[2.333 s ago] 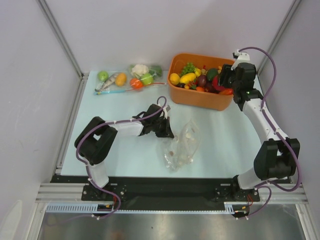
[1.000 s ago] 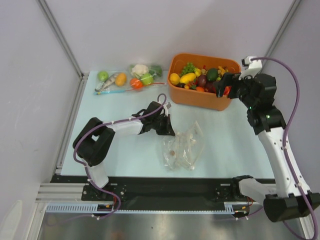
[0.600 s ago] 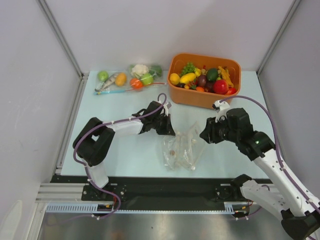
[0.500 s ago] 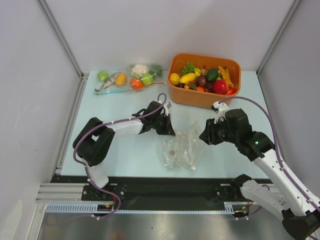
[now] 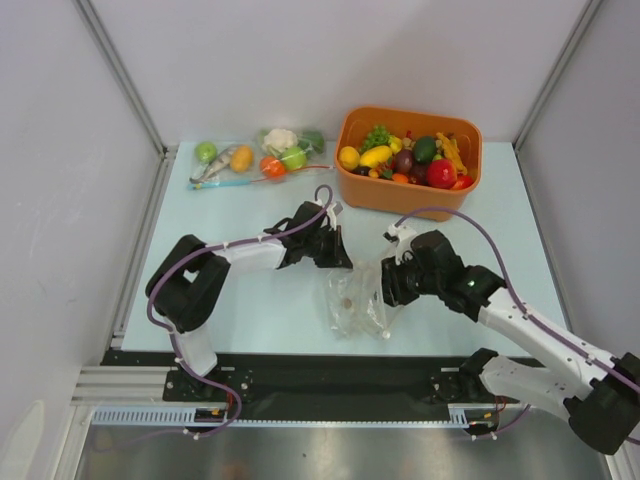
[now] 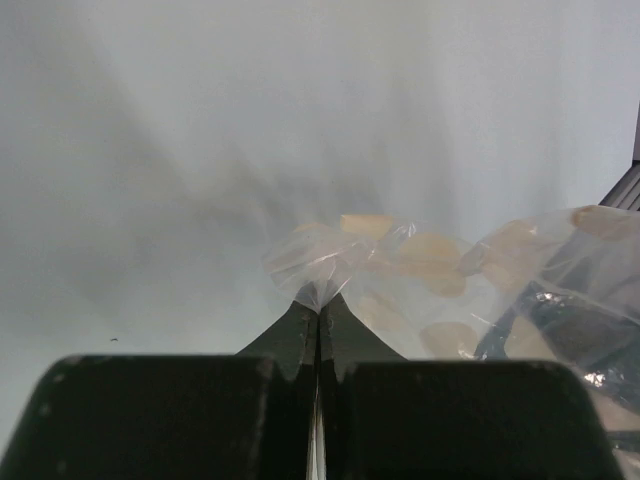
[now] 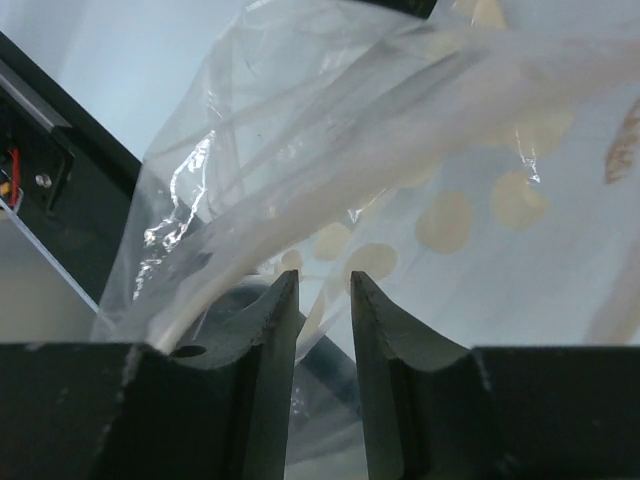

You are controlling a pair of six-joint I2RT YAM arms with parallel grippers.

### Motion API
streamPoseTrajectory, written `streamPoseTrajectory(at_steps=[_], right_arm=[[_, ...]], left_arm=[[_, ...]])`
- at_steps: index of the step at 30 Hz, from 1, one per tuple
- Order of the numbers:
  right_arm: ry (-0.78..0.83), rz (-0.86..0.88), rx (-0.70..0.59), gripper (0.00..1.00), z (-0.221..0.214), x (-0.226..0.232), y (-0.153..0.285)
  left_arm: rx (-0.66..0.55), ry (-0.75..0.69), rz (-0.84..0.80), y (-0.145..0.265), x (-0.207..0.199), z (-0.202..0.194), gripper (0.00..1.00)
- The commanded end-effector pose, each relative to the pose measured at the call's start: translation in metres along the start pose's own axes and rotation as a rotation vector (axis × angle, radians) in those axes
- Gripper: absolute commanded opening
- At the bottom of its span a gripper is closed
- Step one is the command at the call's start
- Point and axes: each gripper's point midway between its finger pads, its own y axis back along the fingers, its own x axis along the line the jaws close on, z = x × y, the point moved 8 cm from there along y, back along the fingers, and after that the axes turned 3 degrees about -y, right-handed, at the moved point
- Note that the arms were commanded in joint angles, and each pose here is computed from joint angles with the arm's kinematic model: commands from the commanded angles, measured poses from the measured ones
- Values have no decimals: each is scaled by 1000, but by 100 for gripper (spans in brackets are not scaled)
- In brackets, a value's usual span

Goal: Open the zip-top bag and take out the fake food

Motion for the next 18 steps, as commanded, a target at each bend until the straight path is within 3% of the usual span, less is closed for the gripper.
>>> streamPoseTrajectory(at_steps=[1, 18], right_arm=[[13, 62, -56, 34, 6, 8, -20], [99, 87, 18, 40, -7, 10, -89]], left_arm=[[-49, 3, -56, 0, -9, 6, 0], [-45, 38, -68, -9, -1, -4, 0]])
